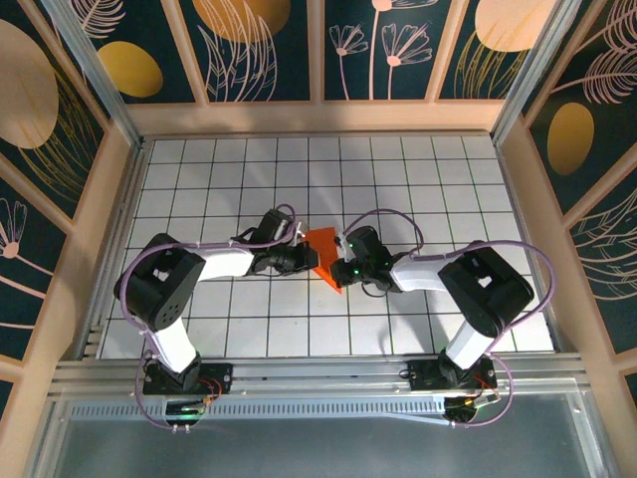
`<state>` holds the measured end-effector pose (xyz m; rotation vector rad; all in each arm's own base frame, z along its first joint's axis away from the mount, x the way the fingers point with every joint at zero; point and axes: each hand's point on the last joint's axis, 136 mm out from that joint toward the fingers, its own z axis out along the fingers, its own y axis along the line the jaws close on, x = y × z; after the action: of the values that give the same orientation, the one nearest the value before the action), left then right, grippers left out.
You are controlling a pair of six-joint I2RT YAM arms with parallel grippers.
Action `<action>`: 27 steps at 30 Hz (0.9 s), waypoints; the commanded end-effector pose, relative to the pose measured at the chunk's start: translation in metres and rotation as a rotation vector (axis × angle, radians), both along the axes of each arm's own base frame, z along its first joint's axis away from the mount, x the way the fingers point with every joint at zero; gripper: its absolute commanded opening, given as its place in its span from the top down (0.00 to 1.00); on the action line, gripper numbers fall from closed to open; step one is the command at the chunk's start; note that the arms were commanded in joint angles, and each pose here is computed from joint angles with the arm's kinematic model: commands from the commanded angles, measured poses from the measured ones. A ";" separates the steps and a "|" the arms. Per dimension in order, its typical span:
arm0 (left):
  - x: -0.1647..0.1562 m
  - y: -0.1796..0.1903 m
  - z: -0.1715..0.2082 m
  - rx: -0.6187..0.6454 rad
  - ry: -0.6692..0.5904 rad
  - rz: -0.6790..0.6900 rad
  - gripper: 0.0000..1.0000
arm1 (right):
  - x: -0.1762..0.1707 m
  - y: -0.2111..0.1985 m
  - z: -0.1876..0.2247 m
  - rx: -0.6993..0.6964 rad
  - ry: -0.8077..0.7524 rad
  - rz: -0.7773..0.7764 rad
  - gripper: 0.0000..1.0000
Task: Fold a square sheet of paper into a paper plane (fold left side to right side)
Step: Third fold the triangle at the center of the table.
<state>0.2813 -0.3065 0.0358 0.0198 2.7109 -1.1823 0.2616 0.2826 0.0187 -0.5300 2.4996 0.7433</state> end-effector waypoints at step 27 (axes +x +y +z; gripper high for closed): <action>-0.006 0.010 -0.031 0.095 0.045 0.019 0.92 | -0.011 -0.012 -0.028 -0.079 0.098 -0.003 1.00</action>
<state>0.2825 -0.3040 0.0185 -0.0143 2.7514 -1.1172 0.2632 0.2865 0.0184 -0.5359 2.5017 0.7562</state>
